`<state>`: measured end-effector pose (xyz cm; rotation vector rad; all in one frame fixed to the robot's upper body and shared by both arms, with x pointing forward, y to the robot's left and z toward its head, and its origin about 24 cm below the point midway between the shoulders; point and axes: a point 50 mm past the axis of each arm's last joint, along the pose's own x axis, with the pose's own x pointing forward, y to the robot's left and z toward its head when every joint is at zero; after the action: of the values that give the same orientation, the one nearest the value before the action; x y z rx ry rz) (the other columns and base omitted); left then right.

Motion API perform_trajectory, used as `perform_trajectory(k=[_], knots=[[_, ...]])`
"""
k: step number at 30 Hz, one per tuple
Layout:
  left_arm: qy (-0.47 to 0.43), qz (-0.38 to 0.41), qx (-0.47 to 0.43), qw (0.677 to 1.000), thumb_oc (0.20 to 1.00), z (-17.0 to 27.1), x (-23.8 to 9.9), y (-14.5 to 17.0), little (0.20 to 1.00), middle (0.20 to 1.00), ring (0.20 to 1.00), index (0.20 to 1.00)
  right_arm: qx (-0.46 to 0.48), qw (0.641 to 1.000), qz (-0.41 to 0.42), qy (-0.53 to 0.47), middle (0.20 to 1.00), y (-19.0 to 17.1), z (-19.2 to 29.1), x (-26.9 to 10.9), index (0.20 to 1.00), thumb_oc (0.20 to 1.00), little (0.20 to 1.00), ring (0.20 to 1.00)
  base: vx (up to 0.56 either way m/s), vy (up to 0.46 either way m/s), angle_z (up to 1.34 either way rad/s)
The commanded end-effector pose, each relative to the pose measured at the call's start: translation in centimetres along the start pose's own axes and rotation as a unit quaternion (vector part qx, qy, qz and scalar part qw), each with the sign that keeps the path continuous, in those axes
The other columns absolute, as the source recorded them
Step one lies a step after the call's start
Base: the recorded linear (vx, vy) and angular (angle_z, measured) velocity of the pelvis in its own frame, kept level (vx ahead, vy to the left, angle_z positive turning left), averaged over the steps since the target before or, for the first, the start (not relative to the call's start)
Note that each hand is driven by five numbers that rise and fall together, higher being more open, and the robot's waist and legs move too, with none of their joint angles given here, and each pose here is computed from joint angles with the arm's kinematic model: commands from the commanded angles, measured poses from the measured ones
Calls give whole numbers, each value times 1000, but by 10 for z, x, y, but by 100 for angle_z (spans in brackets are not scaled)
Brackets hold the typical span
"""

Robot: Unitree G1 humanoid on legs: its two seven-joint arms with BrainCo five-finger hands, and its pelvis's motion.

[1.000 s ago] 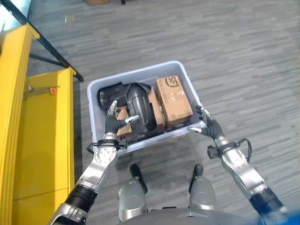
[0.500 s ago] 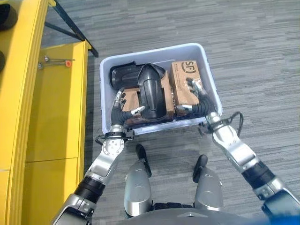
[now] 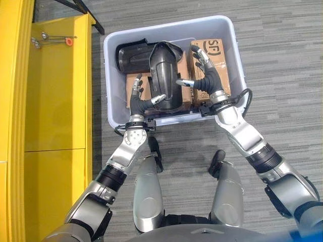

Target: Move parts from the plastic box to the shelf.

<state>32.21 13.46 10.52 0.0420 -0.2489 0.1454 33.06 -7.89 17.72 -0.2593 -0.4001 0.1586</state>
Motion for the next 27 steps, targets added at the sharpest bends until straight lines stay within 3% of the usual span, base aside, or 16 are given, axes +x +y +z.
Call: perform_trajectory(k=[1, 10, 17, 27], knots=[[-55, 19, -35, 998, 1000, 24, 6, -10, 1000, 1000, 1000, 1000, 54, 996, -34, -61, 1000, 0, 35, 12, 1000, 1000, 1000, 1000, -53, 50, -3], [-69, 83, -61, 992, 1000, 34, 16, -18, 1000, 1000, 1000, 1000, 46, 993, -97, -46, 1000, 1, 31, 12, 1000, 1000, 1000, 1000, -38, 24, -1], [-97, 115, -62, 987, 1000, 45, 20, -19, 1000, 1000, 1000, 1000, 52, 995, -77, -33, 1000, 7, 29, 10, 1000, 1000, 1000, 1000, -14, 1, 2], [-149, 173, -82, 970, 1000, 64, 25, -8, 1000, 1000, 1000, 1000, -28, 987, -60, -150, 1000, 15, 61, 15, 1000, 1000, 1000, 1000, -9, -15, 2]])
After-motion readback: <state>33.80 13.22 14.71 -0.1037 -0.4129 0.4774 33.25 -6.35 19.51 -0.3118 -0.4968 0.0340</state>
